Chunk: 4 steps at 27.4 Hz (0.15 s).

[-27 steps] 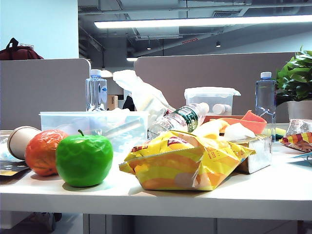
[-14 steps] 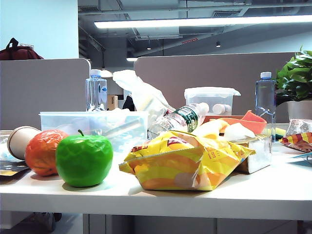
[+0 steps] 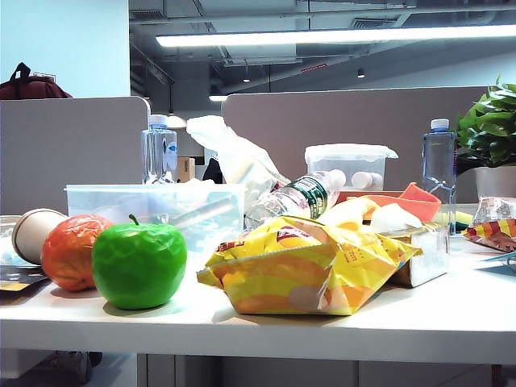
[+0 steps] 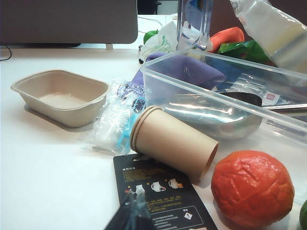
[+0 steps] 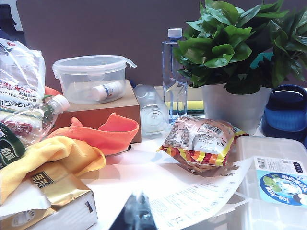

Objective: Pick up the metal ice scoop from the table and place it inside the transparent plastic box.

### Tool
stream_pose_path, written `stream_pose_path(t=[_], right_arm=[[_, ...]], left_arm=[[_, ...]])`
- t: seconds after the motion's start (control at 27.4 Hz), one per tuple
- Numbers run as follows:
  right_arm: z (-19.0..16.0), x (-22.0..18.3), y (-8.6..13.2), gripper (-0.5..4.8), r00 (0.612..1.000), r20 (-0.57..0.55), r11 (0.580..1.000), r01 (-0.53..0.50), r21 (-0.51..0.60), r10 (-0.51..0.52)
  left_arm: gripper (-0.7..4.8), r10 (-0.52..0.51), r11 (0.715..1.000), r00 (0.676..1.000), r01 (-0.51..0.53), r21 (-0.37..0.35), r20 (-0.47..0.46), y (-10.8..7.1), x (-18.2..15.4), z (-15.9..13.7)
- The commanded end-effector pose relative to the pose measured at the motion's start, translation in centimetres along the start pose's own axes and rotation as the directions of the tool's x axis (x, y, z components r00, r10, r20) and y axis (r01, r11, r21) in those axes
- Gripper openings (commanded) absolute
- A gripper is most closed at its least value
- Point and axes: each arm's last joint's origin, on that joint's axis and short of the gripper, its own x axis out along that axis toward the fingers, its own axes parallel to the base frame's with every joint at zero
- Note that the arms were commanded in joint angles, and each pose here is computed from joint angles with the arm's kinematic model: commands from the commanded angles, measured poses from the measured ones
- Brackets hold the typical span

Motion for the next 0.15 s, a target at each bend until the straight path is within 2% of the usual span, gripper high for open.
stream_pose_path(t=[0.04, 0.15], right_arm=[[0.01, 0.01, 0.00, -0.01, 1.000, 0.009, 1.000, -0.001, 0.004, 0.001], [0.01, 0.01, 0.00, -0.01, 1.000, 0.009, 1.000, -0.001, 0.004, 0.001]], left_arm=[[-0.05, 0.000, 1.000, 1.000, 0.000, 0.004, 0.007, 0.00, -0.01, 0.10], [-0.05, 0.000, 1.000, 1.000, 0.000, 0.004, 0.007, 0.00, -0.01, 0.10]])
